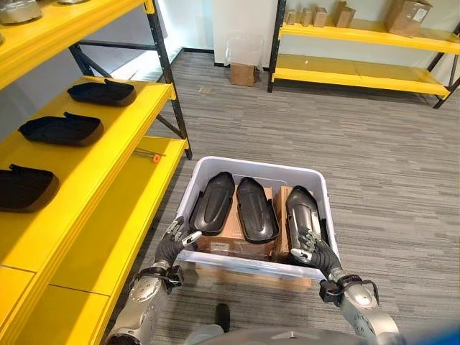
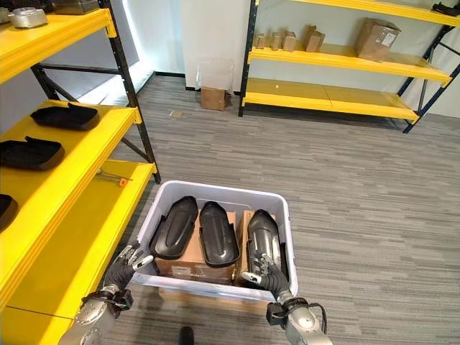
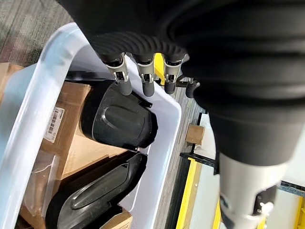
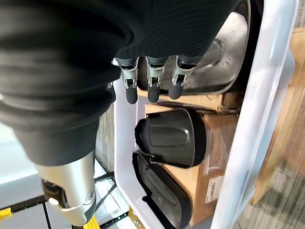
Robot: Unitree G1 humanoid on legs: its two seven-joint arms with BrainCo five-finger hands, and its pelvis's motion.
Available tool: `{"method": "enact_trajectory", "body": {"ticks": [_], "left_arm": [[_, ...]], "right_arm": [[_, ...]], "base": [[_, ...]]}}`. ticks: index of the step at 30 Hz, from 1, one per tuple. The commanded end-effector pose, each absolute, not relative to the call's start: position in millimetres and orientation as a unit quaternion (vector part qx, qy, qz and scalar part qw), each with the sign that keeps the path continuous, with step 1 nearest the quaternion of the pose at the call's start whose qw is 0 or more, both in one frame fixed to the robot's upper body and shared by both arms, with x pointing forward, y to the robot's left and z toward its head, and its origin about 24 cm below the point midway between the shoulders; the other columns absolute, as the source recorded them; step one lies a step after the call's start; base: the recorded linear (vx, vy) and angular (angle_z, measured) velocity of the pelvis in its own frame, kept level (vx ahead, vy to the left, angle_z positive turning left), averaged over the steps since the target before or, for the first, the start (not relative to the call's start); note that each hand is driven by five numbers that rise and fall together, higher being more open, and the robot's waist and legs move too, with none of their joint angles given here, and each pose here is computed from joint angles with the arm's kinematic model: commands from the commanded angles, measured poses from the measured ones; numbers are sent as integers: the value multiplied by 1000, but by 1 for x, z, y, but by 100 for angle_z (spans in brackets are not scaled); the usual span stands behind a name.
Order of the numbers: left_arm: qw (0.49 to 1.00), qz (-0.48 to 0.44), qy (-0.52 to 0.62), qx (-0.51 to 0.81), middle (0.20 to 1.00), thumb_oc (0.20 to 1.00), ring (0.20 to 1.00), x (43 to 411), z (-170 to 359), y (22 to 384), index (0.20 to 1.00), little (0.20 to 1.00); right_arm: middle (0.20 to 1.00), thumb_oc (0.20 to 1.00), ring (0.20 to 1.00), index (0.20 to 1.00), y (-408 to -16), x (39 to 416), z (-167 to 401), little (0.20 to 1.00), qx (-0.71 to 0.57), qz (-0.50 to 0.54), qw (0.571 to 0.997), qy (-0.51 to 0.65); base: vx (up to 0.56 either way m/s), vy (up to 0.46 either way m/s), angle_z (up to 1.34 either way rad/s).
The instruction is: Move parts from the plastic box to the shelf.
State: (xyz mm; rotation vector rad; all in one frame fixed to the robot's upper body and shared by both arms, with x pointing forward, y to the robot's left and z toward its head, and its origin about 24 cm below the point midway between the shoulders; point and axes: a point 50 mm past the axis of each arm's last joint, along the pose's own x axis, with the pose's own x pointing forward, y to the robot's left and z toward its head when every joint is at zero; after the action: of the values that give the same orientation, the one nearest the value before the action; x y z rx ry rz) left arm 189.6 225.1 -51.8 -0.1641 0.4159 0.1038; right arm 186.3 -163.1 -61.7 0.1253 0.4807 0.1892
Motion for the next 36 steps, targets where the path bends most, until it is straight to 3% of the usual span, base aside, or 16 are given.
{"method": "enact_trajectory", "body": {"ticks": [1,12,28,33,36], "left_arm": [[986,34,143,-76,1000,1000,1000,201,-31,220,1000,1000],[991,13,99,-93,1000,1000,1000,225,-12,206,1000,1000],[985,-8,126,-120,1000,1000,1000,202,-24,201,1000,1000],[986,4,113,-120,1000,1000,1000,199,-19,209,1000,1000],[989,9,47,-138,1000,1000,1000,208,7,215,1000,1000]], "right_arm": [[1000,1000,1000,1000,-165,206,-38,1000,35,117,977,175],[1000,1000,1000,1000,-128,228,-14,1000,86,176,973,122],[1000,1000,1000,1000,-179,215,-18,1000,20,113,985,132],[1000,1000,1000,1000,-189,222,2,1000,11,99,991,85],[1000,1000,1000,1000,-193,240,37,1000,-10,94,996,3]], "base": [[41,66,-11],[30,69,7],[114,-138,9],[35,-12,-1],[-34,11,-5]]}}
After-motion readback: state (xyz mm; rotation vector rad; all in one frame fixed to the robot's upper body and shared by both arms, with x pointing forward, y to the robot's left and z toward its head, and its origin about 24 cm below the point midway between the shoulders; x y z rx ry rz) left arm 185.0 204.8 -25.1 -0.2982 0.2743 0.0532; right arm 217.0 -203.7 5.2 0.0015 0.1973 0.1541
